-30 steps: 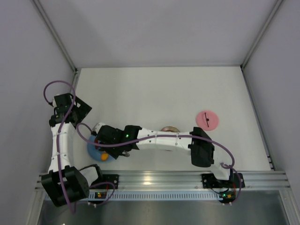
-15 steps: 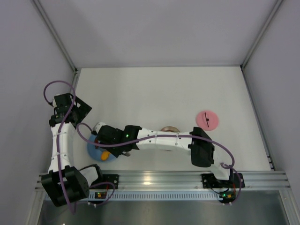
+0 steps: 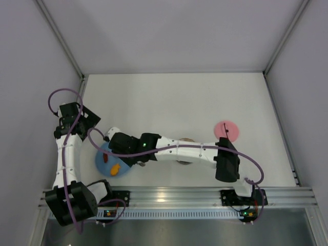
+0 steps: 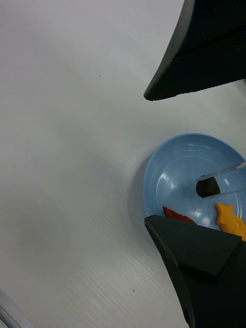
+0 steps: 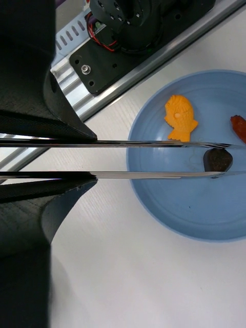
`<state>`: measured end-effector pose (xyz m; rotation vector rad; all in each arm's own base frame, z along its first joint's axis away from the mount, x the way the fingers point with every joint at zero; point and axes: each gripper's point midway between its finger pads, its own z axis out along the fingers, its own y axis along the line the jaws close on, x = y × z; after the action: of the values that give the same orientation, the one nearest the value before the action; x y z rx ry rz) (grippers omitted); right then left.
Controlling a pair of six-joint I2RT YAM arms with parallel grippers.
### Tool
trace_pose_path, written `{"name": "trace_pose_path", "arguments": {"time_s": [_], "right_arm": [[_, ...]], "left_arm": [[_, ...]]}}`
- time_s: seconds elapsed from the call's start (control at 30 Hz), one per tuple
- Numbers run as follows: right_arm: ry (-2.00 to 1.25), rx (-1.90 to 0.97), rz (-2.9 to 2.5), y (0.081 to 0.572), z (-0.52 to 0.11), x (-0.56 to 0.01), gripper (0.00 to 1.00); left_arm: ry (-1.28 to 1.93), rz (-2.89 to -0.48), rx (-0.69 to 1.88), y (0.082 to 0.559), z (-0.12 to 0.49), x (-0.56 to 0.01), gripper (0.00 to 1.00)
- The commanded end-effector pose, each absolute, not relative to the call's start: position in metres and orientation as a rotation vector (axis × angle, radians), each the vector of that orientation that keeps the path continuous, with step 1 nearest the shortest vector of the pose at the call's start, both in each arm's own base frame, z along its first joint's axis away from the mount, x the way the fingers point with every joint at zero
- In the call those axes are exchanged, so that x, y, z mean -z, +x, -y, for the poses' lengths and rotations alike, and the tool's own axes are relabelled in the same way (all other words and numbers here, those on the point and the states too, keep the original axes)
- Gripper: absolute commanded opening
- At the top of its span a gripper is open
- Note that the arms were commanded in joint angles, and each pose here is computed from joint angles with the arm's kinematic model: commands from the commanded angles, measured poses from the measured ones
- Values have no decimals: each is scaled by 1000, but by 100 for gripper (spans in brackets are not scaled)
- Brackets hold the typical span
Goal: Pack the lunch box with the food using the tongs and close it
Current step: Pick up the fake food from the plate, then place the fake food in the packing box.
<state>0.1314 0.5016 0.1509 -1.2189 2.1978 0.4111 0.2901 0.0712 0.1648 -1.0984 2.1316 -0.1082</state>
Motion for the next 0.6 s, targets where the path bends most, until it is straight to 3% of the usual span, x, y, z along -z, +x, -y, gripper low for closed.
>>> {"name": "trace_pose_path", "arguments": {"time_s": [0.0,0.57], "right_arm": [[-1097,-456,-2128,148,-487,-209,31],[-994,-405,-2145,152,-431,-240,31]], "left_arm": [[-1075,-2087,119,299,-75,-172,99],[-1071,-2085,125,299,-74,-174,99]]}}
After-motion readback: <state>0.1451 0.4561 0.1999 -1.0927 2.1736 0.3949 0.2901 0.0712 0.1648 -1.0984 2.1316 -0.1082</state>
